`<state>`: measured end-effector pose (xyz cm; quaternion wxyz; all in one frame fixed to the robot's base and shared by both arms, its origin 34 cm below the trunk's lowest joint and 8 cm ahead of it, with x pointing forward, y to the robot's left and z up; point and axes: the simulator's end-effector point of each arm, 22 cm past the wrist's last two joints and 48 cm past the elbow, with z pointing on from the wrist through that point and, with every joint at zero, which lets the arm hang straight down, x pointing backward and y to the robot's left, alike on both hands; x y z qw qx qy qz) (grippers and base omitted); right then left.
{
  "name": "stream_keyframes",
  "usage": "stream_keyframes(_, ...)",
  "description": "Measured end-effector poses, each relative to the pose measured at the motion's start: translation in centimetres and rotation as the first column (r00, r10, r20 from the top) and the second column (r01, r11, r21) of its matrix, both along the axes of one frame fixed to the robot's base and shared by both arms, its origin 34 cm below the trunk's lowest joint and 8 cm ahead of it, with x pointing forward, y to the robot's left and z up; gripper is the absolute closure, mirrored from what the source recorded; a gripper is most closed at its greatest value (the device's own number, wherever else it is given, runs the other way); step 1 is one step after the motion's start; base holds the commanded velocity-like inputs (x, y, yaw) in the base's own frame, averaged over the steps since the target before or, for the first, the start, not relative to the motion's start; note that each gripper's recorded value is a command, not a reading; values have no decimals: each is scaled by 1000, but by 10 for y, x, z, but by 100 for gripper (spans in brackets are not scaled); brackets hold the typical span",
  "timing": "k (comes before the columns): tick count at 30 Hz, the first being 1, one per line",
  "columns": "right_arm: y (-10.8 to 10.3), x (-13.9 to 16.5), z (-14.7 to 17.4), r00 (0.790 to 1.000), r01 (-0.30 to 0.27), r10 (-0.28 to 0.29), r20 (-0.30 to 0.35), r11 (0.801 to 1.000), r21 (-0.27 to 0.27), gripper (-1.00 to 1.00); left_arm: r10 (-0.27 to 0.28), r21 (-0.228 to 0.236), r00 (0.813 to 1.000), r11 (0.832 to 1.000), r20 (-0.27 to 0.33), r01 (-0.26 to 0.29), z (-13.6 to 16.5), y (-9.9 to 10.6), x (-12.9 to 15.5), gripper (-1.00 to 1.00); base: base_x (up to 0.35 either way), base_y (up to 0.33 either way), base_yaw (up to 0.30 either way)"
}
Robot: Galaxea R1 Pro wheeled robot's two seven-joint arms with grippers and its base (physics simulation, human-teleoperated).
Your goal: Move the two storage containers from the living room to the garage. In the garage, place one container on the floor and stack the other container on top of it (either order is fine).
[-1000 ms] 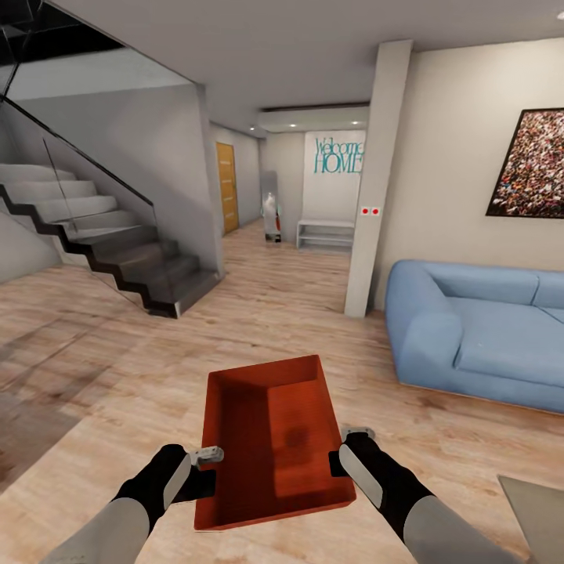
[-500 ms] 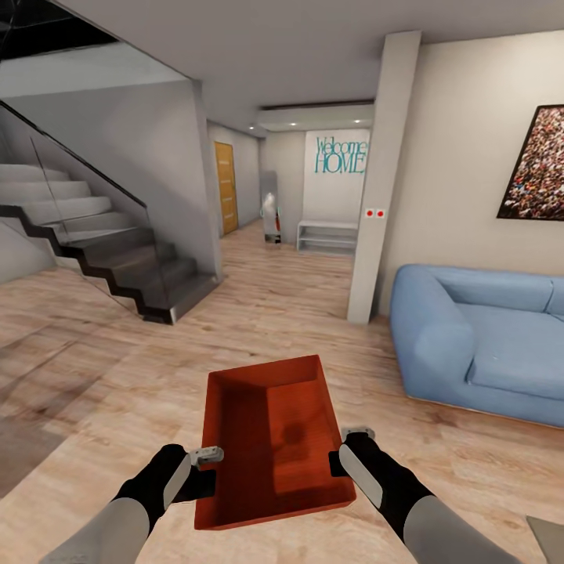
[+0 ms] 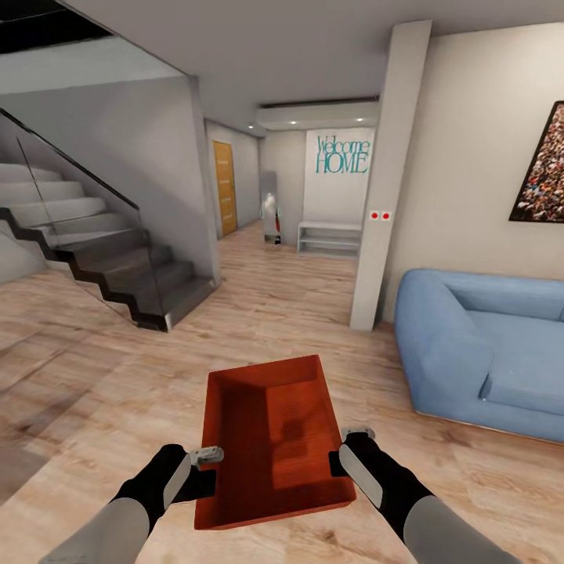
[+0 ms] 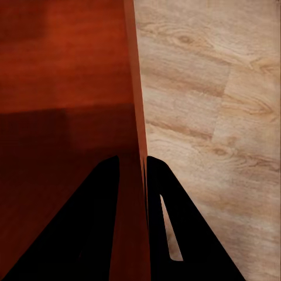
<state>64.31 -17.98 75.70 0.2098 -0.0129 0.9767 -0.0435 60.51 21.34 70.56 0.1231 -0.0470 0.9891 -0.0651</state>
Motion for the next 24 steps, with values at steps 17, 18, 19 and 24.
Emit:
stream_keyframes(17,0,0,0,1000,0,0,0,1000,0,100,0,0,1000,1000,0,0,0,0,0,100,335,0,0)
stream_keyframes(18,0,0,0,1000,0,0,0,1000,0,100,0,0,1000,1000,0,0,0,0,0,100,335,0,0)
stream_keyframes(19,0,0,0,1000,0,0,0,1000,0,100,0,0,1000,1000,0,0,0,0,0,100,335,0,0)
stream_keyframes(24,0,0,0,1000,0,0,0,1000,0,100,0,0,1000,1000,0,0,0,0,0,100,335,0,0)
